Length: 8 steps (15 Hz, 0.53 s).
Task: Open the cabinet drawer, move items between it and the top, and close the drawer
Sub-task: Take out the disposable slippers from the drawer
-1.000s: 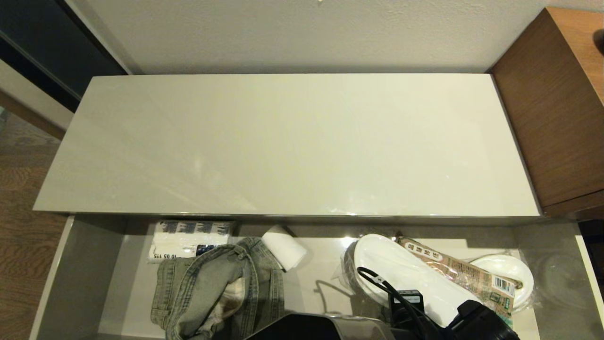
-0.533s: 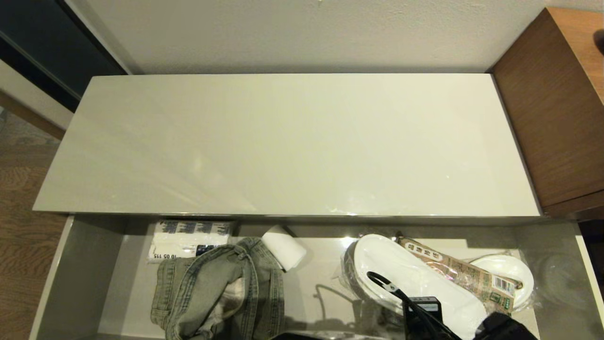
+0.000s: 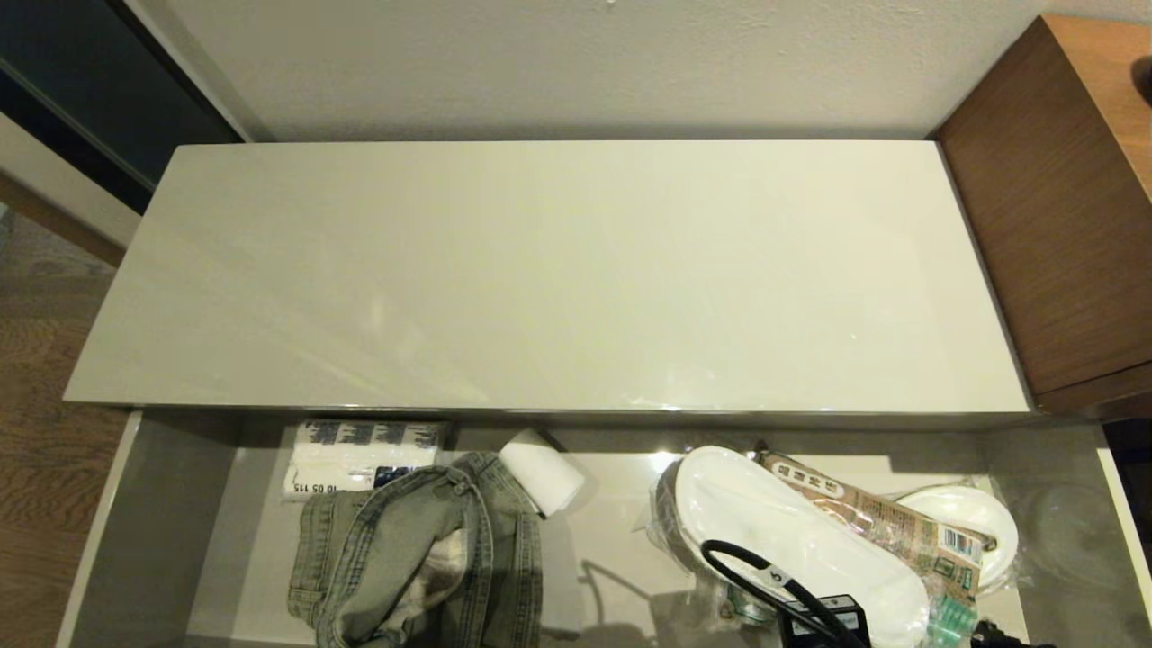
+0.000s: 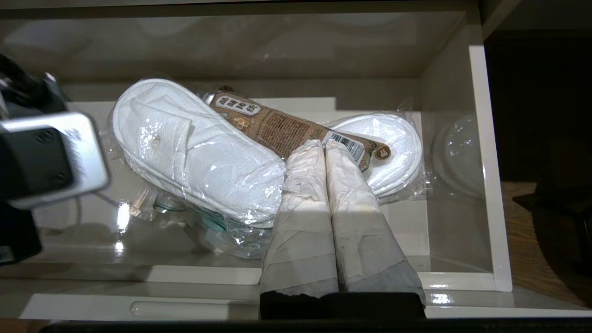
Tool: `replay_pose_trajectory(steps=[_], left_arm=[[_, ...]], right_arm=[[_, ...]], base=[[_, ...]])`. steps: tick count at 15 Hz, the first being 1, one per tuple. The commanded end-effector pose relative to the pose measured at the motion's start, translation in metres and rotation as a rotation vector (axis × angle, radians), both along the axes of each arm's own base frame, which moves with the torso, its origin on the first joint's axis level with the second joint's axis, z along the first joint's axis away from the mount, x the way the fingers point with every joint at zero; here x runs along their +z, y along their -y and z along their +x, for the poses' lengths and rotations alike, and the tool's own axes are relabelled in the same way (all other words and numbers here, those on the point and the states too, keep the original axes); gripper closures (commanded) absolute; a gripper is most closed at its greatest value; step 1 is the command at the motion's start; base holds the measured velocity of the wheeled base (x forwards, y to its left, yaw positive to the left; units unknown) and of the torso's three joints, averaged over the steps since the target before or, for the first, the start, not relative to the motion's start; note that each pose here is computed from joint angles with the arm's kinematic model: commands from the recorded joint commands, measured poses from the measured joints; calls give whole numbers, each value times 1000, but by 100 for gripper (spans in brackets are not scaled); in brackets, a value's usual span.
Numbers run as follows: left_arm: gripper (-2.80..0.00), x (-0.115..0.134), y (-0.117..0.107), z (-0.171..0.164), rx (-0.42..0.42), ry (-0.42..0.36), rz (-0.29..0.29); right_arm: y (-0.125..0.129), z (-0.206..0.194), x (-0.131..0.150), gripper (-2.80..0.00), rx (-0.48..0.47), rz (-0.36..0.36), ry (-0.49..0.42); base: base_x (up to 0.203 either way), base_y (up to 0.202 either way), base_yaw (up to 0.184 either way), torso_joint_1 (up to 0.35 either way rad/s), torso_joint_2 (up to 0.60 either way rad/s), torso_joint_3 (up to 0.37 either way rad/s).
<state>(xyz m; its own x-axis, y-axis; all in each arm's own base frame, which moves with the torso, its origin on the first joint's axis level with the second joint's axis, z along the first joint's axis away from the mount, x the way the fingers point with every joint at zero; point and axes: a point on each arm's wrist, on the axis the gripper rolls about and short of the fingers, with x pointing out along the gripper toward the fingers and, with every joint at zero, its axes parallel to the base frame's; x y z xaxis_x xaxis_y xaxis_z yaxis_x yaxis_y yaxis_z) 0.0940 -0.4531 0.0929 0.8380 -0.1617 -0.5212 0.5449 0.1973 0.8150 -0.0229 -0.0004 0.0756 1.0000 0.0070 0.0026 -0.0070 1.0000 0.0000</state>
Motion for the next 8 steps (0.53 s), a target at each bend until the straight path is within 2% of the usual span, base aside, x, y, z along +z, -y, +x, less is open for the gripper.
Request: replay_pose_trajectory(steps=[1, 2, 5, 7, 8], left_arm=[[0, 21, -6, -10, 1, 0, -37], [0, 39, -13, -18, 4, -7, -69], [0, 60, -21, -29, -3, -16, -120], [0, 60, -21, -30, -3, -16, -122], [0, 68, -23, -31, -2, -13, -149]], right_arm=[[0, -2, -1, 0, 1, 0, 20], [0, -2, -1, 0, 1, 0, 20], [0, -2, -1, 0, 1, 0, 20], [0, -2, -1, 0, 1, 0, 20], [0, -2, -1, 0, 1, 0, 20]], base=[[0, 0, 0, 0, 0, 0], [0, 0, 0, 0, 0, 0], [0, 0, 0, 0, 0, 0], [0, 0, 0, 0, 0, 0], [0, 0, 0, 0, 0, 0]])
